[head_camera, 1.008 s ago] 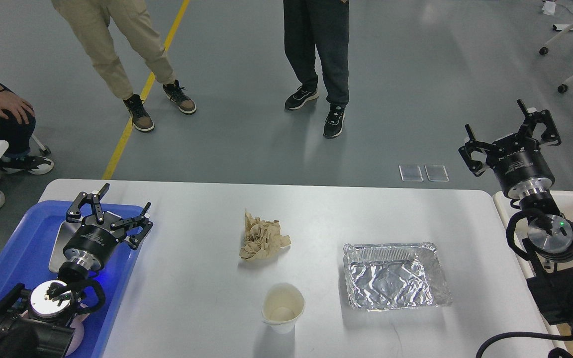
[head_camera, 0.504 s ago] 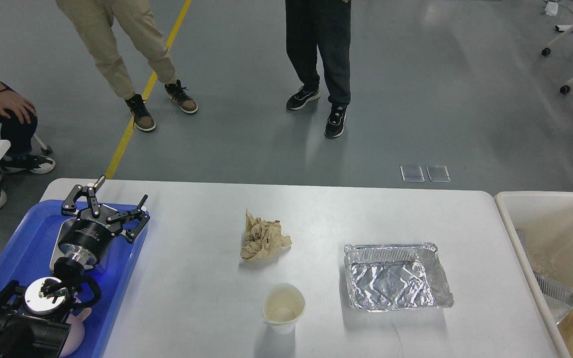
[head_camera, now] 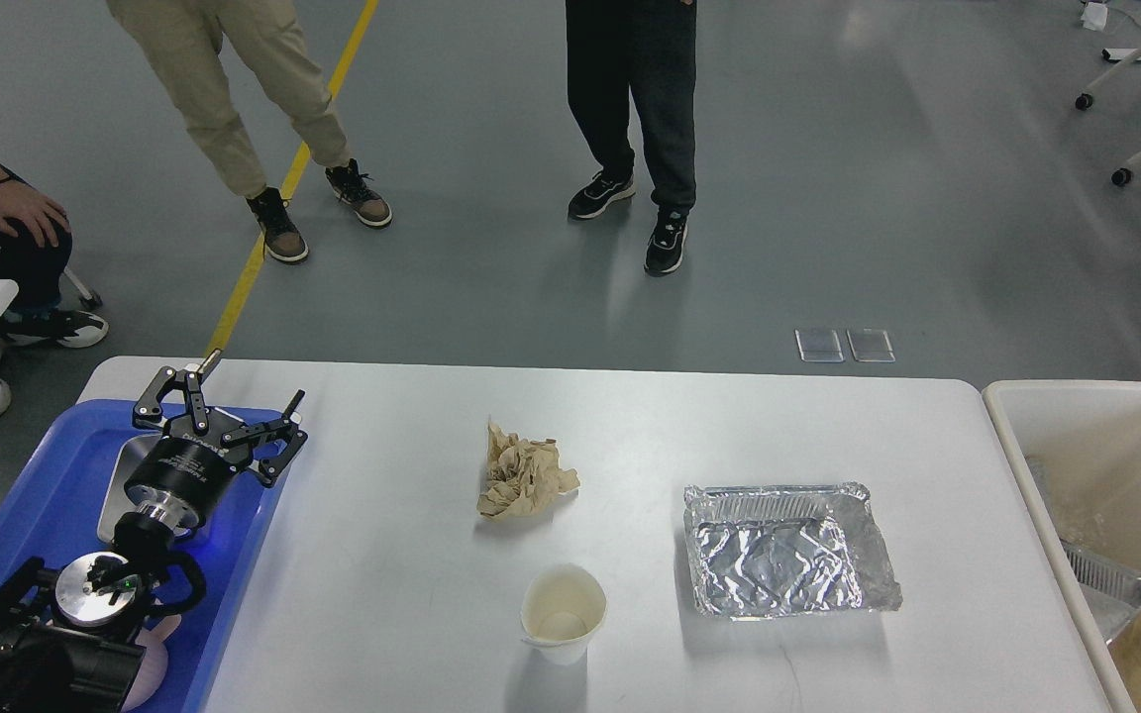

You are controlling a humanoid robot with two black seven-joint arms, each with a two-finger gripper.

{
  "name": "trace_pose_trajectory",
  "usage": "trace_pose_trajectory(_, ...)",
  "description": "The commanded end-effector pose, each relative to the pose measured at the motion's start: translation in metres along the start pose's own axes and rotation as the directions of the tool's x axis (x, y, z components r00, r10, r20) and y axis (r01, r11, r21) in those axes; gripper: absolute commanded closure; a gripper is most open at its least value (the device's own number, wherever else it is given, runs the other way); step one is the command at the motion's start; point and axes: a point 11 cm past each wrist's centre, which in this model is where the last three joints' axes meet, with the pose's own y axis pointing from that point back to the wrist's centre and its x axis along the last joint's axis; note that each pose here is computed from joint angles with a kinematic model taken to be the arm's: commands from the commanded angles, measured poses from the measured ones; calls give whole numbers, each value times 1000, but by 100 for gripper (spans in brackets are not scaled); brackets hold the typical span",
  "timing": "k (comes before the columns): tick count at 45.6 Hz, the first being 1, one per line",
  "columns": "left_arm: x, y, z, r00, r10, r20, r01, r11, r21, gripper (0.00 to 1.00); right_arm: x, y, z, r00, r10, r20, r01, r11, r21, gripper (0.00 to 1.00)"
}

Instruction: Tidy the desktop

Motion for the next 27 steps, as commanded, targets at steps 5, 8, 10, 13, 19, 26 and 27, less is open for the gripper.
trace_pose_trajectory(5,0,0,0,1000,-3,3,3,1000,4,3,-17,-4,7,991,-96,-98,82,987,-139,0)
trace_pose_trajectory(8,0,0,-2,1000,-3,0,3,1000,6,3,-19,-3,12,988,-107,-109,88,981,-171,0)
trace_pose_trajectory(10,0,0,-3,1000,-2,-1,2,1000,6,3,-22,-5,17,987,-117,-110,94,977,-193,0)
trace_pose_trajectory(13,1,0,-5,1000,-1,-5,1,1000,8,3,-32,-12,31,984,-145,-101,119,968,-222,0)
trace_pose_trajectory(19,1,0,-8,1000,0,-11,0,1000,9,3,-65,-45,52,976,-206,-71,187,959,-212,0)
trace_pose_trajectory(26,1,0,-9,1000,1,-6,-1,1000,15,3,-99,-87,77,969,-242,-45,229,952,-204,0)
trace_pose_trajectory(27,2,1,-9,1000,3,-6,-3,1000,17,3,-104,-93,79,969,-245,-41,232,952,-199,0)
